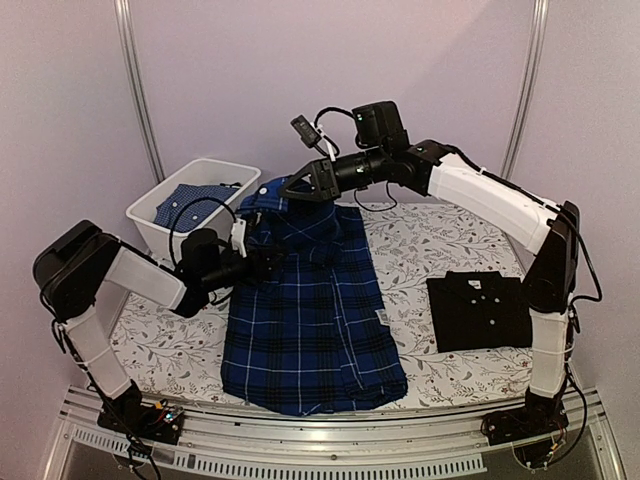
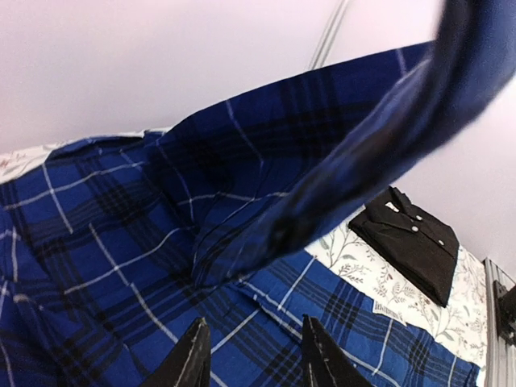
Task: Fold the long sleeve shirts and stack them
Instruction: Smooth out the 1/3-folded shirt at the center of the board.
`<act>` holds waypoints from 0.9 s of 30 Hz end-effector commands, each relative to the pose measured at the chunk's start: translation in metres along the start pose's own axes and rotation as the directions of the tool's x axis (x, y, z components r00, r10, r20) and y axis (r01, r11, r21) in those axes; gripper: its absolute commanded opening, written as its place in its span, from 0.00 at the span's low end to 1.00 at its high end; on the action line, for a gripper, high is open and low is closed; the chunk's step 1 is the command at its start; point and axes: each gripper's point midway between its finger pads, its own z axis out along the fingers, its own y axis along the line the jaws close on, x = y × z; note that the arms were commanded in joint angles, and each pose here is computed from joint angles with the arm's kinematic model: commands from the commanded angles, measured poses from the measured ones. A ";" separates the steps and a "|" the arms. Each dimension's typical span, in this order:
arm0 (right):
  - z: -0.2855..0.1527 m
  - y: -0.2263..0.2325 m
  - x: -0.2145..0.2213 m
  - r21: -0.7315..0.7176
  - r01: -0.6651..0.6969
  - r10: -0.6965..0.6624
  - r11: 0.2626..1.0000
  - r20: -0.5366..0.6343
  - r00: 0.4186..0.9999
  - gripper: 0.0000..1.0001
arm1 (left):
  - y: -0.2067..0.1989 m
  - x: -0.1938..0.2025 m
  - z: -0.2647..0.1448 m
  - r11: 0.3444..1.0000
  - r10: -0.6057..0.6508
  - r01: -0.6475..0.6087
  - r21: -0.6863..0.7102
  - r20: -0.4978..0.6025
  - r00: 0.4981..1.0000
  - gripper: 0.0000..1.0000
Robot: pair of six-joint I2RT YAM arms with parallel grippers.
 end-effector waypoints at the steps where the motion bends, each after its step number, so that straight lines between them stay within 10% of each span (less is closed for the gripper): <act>1: -0.016 0.030 -0.019 -0.062 0.093 -0.090 0.994 0.047 0.995 0.00 | -0.031 -0.031 0.006 0.959 0.214 -0.235 0.159 0.143 0.966 0.38; 11: -0.010 0.032 -0.006 -0.122 0.079 -0.078 0.989 0.014 0.997 0.00 | -0.025 -0.037 0.029 0.966 0.212 -0.230 0.117 0.151 0.966 0.38; 20: -0.016 0.022 0.014 -0.068 0.044 -0.045 0.997 -0.016 0.999 0.00 | -0.010 -0.026 0.026 0.986 0.165 -0.165 -0.012 0.113 0.980 0.02; 27: -0.032 0.007 0.076 0.034 -0.070 0.073 0.997 -0.103 0.992 0.00 | -0.012 -0.005 0.019 0.986 0.153 -0.148 -0.077 0.063 0.986 0.01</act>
